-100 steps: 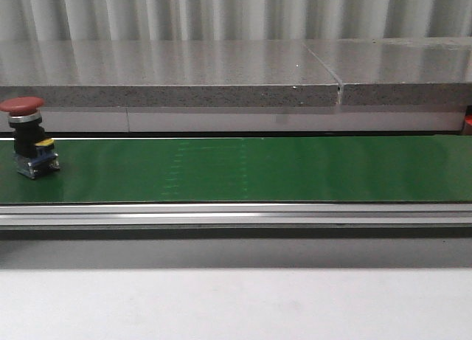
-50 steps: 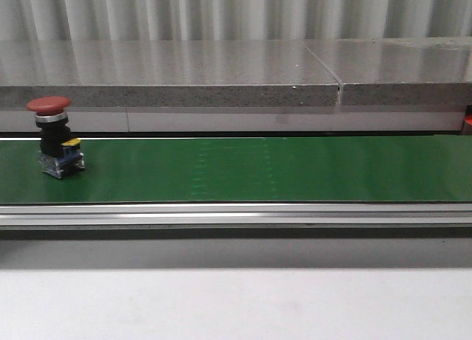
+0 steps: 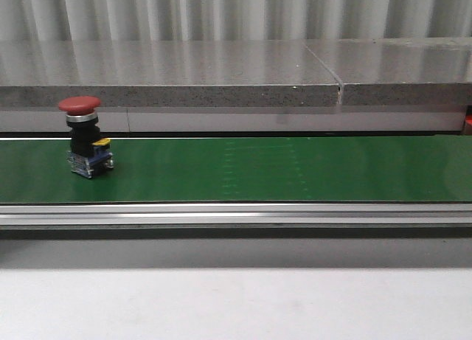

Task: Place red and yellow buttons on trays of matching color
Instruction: 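Move the left gripper over a yellow push button and grasp it, then set the yellow button on the green belt and release it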

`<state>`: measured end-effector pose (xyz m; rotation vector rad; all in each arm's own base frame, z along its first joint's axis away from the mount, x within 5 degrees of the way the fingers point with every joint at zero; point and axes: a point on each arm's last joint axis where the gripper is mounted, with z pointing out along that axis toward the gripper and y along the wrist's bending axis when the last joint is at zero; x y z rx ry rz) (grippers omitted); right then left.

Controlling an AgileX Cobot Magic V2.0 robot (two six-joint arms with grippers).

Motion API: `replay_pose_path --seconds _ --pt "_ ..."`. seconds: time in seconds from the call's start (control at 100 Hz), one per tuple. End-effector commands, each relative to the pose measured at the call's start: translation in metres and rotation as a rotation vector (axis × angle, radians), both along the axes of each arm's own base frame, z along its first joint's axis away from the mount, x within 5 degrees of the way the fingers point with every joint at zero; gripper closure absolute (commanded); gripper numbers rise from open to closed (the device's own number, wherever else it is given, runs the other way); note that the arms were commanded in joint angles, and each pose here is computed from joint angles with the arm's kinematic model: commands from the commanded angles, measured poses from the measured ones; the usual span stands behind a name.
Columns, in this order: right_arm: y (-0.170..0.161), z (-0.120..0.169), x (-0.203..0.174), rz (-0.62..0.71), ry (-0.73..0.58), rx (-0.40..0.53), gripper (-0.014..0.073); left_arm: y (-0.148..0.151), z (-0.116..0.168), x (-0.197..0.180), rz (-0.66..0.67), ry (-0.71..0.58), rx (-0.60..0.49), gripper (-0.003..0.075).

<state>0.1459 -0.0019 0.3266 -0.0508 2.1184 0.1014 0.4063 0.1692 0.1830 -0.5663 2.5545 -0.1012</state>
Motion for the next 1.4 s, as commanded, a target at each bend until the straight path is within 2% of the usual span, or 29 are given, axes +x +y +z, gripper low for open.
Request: replay_pose_path --seconds 0.0,0.15,0.41,0.58,0.7,0.99,1.39 --pt "-0.001 0.013 0.001 -0.015 -0.085 -0.005 0.0663 0.0 0.046 0.0 0.035 -0.133 0.021 0.0645" --pt "-0.001 0.013 0.001 -0.015 -0.085 -0.005 0.0663 -0.006 0.082 -0.008 0.031 -0.216 0.054 0.0713" --pt "-0.001 0.013 0.001 -0.015 -0.085 -0.005 0.0663 -0.039 0.162 -0.04 -0.038 -0.346 0.099 0.0715" --pt "-0.001 0.013 0.001 -0.015 -0.085 -0.005 0.0663 -0.067 0.188 -0.064 -0.109 -0.349 0.085 0.0724" --pt "-0.001 0.013 0.001 -0.015 -0.085 -0.005 0.0663 -0.087 0.187 -0.079 -0.152 -0.337 0.073 0.0731" --pt "-0.001 0.013 0.001 -0.015 -0.085 -0.005 0.0663 -0.13 0.153 -0.107 -0.241 -0.272 0.02 0.0731" --pt "-0.001 0.013 0.001 -0.015 -0.085 -0.005 0.0663 -0.139 0.122 -0.113 -0.245 -0.228 0.003 0.0731"
